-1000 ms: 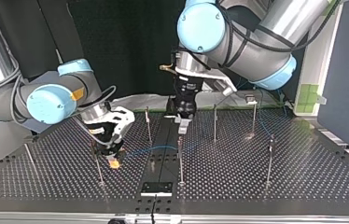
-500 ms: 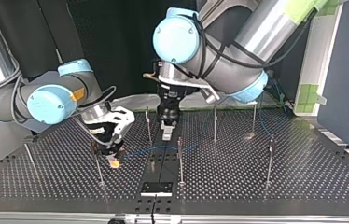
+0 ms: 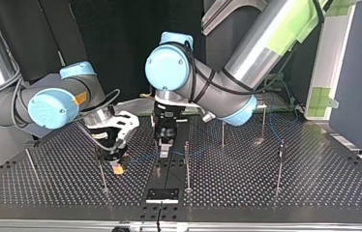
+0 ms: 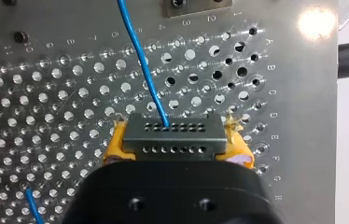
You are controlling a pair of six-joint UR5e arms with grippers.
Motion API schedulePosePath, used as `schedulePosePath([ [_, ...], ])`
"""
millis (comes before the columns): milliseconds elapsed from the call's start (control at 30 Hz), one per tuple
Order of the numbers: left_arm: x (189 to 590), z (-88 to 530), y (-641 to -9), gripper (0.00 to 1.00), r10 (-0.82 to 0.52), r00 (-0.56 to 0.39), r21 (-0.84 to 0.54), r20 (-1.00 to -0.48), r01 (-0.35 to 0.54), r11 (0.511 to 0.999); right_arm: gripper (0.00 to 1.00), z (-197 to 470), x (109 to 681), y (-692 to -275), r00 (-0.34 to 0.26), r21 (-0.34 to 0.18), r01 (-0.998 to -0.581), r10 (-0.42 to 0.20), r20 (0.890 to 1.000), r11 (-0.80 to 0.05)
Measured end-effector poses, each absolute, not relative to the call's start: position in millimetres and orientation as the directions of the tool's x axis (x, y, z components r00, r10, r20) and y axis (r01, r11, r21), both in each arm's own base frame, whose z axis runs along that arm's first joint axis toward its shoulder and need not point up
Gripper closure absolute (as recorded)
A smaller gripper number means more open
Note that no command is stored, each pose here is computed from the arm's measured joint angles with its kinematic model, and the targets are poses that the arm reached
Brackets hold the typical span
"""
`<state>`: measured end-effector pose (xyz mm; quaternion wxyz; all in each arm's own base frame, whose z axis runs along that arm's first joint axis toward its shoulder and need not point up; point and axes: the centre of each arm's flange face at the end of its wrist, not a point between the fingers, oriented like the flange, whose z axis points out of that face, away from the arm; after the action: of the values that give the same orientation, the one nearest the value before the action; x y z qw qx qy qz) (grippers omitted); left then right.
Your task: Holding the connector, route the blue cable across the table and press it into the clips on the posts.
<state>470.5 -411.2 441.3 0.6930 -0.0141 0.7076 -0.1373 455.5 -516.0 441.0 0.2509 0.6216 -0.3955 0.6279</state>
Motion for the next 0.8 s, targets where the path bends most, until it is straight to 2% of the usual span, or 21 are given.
schedulePosePath([
  [367,497,428,-426,0.00,-0.194,-0.050,-0.200,-0.980,0.152,0.968,1.00,440,456,-516,-0.100,-0.185,-0.807,-0.179,0.979,-0.561],
  [800,514,432,-432,0.00,-0.217,0.011,-0.214,-0.976,0.122,0.969,1.00,439,456,-517,-0.100,-0.185,-0.807,-0.179,0.979,-0.561],
])
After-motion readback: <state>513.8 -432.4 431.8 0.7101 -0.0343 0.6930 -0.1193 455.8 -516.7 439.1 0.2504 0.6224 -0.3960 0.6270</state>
